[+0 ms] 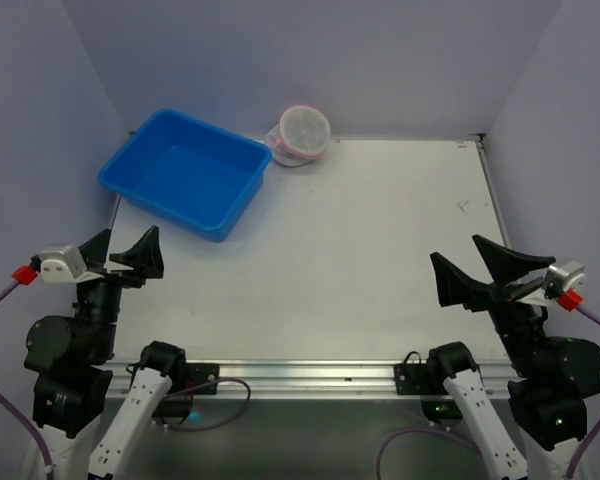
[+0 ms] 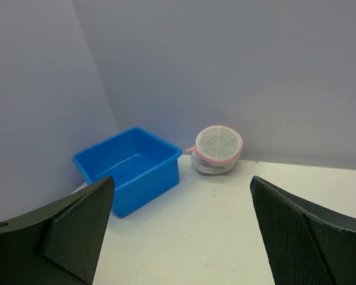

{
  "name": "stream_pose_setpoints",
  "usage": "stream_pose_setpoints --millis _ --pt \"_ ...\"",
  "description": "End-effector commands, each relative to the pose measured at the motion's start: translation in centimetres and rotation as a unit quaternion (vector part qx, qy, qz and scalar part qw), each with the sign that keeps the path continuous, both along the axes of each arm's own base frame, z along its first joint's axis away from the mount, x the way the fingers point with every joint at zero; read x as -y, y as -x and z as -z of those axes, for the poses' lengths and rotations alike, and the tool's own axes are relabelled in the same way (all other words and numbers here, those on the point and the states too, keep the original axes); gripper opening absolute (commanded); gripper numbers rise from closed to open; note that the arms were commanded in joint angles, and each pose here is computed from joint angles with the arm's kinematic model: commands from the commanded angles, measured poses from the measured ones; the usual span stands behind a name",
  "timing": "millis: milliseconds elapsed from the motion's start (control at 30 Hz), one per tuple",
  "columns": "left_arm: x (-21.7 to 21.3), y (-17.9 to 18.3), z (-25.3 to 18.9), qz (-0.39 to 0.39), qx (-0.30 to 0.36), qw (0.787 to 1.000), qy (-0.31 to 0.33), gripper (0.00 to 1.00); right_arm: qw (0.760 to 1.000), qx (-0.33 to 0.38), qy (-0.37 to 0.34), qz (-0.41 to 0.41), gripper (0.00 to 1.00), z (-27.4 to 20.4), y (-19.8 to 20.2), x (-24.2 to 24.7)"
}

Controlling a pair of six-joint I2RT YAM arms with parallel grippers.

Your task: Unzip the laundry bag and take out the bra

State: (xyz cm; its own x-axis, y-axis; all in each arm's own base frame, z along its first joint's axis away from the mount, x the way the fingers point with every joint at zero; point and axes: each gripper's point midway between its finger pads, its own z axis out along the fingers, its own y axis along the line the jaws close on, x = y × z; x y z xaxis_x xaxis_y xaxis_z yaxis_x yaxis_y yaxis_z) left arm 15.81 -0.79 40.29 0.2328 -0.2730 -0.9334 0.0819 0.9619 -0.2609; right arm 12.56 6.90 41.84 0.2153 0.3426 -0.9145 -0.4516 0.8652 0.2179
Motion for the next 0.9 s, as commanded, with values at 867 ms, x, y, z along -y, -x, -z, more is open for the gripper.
stream_pose_setpoints --millis 867 --pt "2.9 -11.4 11.0 0.000 -0.116 0.993 -0.020 1.00 0.870 -0.429 -0.238 -0.045 0.99 20.0 -41.2 -14.9"
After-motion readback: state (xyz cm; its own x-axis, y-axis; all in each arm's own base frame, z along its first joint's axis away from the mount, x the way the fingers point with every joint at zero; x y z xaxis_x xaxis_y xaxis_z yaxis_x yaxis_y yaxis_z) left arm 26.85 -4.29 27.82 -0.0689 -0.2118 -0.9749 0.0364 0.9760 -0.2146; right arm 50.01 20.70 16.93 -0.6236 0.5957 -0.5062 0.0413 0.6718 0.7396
